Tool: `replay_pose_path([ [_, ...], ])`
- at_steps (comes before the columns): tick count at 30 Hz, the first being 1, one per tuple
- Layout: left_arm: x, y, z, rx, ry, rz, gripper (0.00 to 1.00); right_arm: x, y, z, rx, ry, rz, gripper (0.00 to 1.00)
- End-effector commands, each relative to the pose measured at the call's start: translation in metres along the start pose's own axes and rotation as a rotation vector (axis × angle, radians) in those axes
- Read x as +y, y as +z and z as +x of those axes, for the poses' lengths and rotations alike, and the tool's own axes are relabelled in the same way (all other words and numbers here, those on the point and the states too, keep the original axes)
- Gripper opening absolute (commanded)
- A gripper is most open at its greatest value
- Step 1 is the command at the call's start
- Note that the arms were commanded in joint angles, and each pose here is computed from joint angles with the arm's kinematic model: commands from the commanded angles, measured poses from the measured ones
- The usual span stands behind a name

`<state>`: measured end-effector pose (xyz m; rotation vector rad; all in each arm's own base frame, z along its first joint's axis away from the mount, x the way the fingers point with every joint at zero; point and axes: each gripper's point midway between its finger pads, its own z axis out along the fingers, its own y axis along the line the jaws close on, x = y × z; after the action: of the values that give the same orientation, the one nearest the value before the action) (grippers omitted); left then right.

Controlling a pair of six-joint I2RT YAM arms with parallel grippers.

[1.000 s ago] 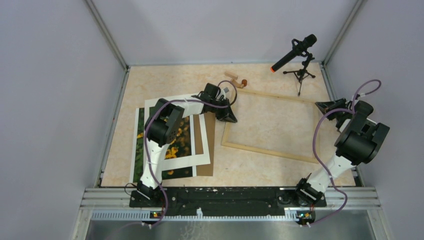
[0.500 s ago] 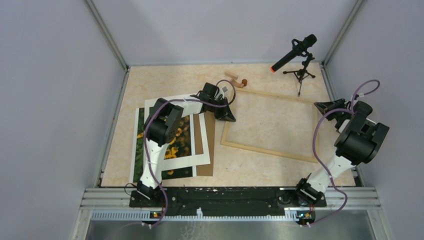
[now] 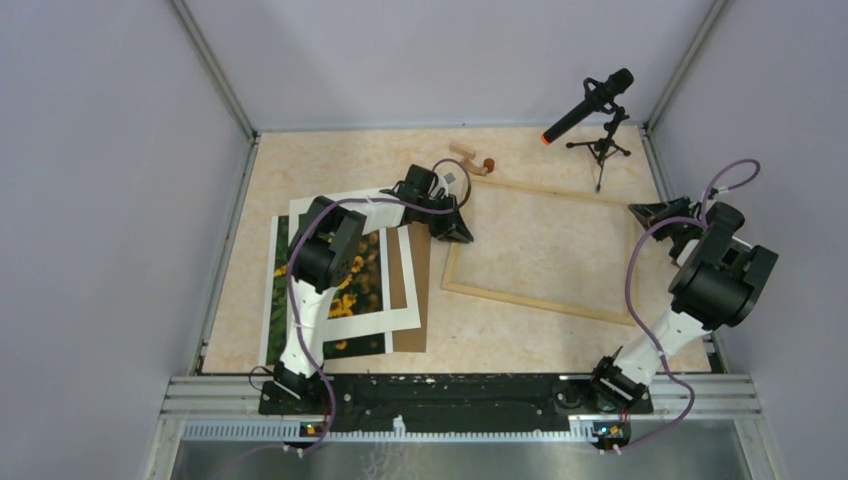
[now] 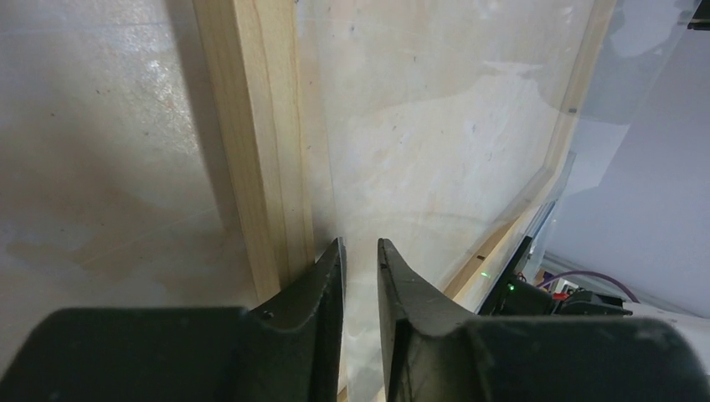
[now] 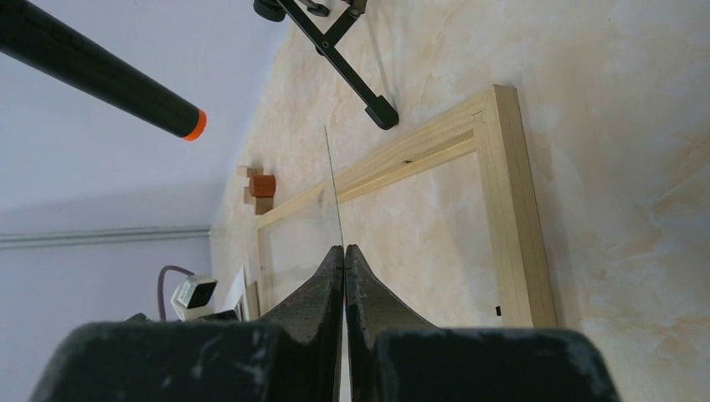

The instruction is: Put the photo into the frame

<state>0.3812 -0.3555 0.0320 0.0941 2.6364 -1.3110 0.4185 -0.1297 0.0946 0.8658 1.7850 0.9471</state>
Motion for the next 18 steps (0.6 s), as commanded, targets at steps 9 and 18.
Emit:
replay_pose_path([
  [9, 0.009, -0.039, -0.016, -0.086, 0.024, -0.13, 0.49, 0.005, 0.005, -0.001, -0.028, -0.056, -0.017, 0.0],
  [18, -0.02, -0.055, -0.018, -0.086, 0.05, -0.022, 0.59, 0.002, 0.012, 0.009, -0.007, -0.054, -0.014, 0.0],
])
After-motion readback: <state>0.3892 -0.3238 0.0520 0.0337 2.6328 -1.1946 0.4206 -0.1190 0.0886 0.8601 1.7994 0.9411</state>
